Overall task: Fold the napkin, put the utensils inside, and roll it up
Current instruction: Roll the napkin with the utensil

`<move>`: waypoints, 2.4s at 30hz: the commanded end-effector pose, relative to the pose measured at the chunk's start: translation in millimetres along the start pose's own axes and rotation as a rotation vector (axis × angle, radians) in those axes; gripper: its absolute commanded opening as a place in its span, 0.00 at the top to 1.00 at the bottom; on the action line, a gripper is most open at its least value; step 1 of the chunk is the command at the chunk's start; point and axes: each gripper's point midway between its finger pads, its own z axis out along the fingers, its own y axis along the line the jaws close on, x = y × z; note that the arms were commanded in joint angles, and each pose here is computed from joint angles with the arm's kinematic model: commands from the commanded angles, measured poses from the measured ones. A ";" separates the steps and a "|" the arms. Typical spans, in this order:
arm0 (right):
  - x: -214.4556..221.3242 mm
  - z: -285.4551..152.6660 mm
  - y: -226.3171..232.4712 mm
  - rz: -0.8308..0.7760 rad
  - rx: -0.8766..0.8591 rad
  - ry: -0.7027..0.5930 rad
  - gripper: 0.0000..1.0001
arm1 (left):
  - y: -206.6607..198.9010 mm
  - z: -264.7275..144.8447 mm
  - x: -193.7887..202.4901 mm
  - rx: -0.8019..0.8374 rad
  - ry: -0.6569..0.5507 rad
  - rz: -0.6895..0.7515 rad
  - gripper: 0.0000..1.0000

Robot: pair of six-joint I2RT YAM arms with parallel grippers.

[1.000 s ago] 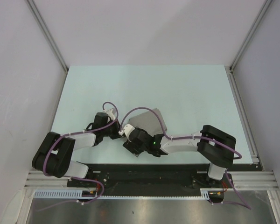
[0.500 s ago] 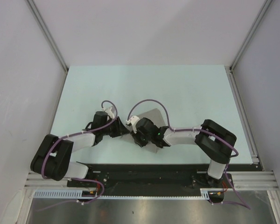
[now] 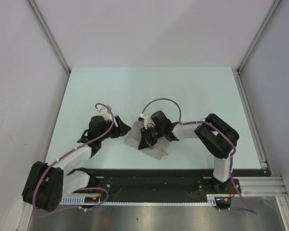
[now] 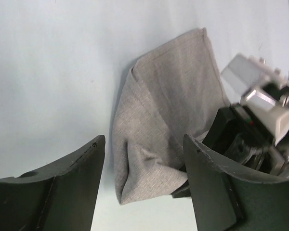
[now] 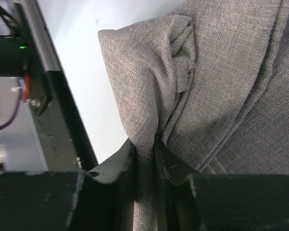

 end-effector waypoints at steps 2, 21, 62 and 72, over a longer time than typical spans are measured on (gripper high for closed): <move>28.0 -3.4 10.9 0.228 -0.167 0.141 0.89 | 10.8 -2.5 18.8 -0.006 0.039 0.015 0.31; 30.7 -2.5 -49.6 0.510 -0.114 0.168 0.92 | -13.8 -3.0 36.6 0.182 0.048 0.041 0.39; -27.3 -64.3 -25.0 -0.210 0.566 -0.022 0.23 | 13.1 47.0 59.3 0.003 0.296 -0.043 1.00; -2.0 -50.1 -25.2 -0.345 0.690 0.020 0.23 | 11.1 52.8 52.8 0.002 0.288 -0.041 1.00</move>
